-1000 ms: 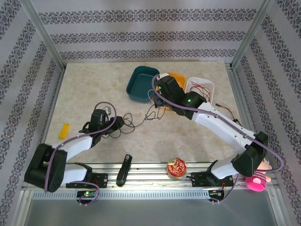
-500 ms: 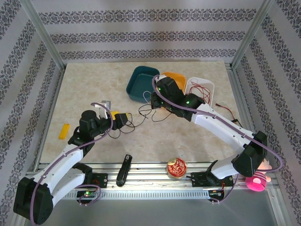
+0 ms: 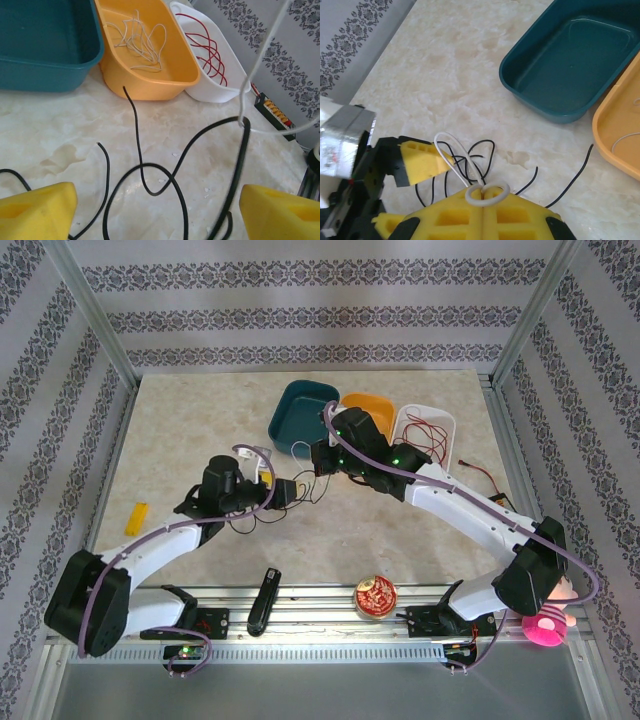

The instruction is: Untangle the cables

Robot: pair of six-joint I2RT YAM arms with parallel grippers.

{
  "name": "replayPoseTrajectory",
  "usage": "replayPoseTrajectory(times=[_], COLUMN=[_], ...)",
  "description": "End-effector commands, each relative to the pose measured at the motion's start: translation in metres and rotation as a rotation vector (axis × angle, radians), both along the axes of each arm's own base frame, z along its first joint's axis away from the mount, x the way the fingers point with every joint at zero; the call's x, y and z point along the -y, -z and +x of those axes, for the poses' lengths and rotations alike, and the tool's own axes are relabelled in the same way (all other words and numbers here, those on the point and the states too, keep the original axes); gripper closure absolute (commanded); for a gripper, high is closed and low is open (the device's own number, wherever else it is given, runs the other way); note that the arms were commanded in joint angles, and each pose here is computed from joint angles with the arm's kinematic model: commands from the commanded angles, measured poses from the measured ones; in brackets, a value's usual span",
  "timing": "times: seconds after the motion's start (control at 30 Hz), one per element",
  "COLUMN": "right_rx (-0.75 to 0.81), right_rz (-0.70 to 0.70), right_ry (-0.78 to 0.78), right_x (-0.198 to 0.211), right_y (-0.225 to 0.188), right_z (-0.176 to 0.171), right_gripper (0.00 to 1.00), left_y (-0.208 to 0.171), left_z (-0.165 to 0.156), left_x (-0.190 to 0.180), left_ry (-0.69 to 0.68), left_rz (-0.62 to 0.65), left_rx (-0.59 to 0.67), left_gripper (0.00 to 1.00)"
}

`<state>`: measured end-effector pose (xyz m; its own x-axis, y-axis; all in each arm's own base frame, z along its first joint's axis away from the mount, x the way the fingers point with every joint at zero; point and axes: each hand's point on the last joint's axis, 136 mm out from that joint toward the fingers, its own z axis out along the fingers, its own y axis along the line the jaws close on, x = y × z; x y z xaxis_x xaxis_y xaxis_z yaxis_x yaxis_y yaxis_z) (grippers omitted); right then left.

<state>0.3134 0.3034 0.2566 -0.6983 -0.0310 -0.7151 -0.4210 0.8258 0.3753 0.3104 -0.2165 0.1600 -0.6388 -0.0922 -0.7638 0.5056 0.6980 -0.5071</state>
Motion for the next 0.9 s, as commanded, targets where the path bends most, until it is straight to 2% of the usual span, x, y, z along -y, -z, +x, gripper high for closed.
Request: replayPoseTrajectory(times=[0.0, 0.17, 0.2, 0.27, 0.37, 0.57, 0.87], right_rx=[0.016, 0.012, 0.012, 0.011, 0.014, 0.04, 0.045], right_rz=[0.065, 0.075, 0.077, 0.076, 0.061, -0.013, -0.013], right_ry=[-0.002, 0.004, 0.006, 0.012, 0.041, 0.177, 0.299], right_x=[-0.001, 0.0, 0.001, 0.003, 0.011, 0.051, 0.099], right_y=[-0.014, -0.013, -0.013, -0.012, -0.01, -0.005, -0.003], right_z=[-0.003, -0.002, -0.002, -0.001, 0.001, 0.009, 0.012], right_gripper=[1.0, 1.0, 0.99, 0.97, 0.94, 0.94, 0.96], left_y=[-0.012, 0.004, 0.006, 0.009, 0.019, 0.05, 0.056], left_z=[0.006, 0.012, 0.012, 0.013, 0.017, 0.014, -0.006], left_x=[0.015, 0.017, 0.017, 0.017, 0.006, -0.039, -0.091], left_ry=[0.046, 0.007, 0.003, -0.011, -0.087, -0.3, -0.504], left_rz=[-0.019, -0.058, -0.064, -0.074, -0.039, 0.119, 0.165], left_rx=[0.064, 0.014, 0.007, -0.006, -0.041, -0.135, -0.164], left_gripper=[0.25, 0.46, 0.54, 0.77, 0.98, 1.0, 1.0])
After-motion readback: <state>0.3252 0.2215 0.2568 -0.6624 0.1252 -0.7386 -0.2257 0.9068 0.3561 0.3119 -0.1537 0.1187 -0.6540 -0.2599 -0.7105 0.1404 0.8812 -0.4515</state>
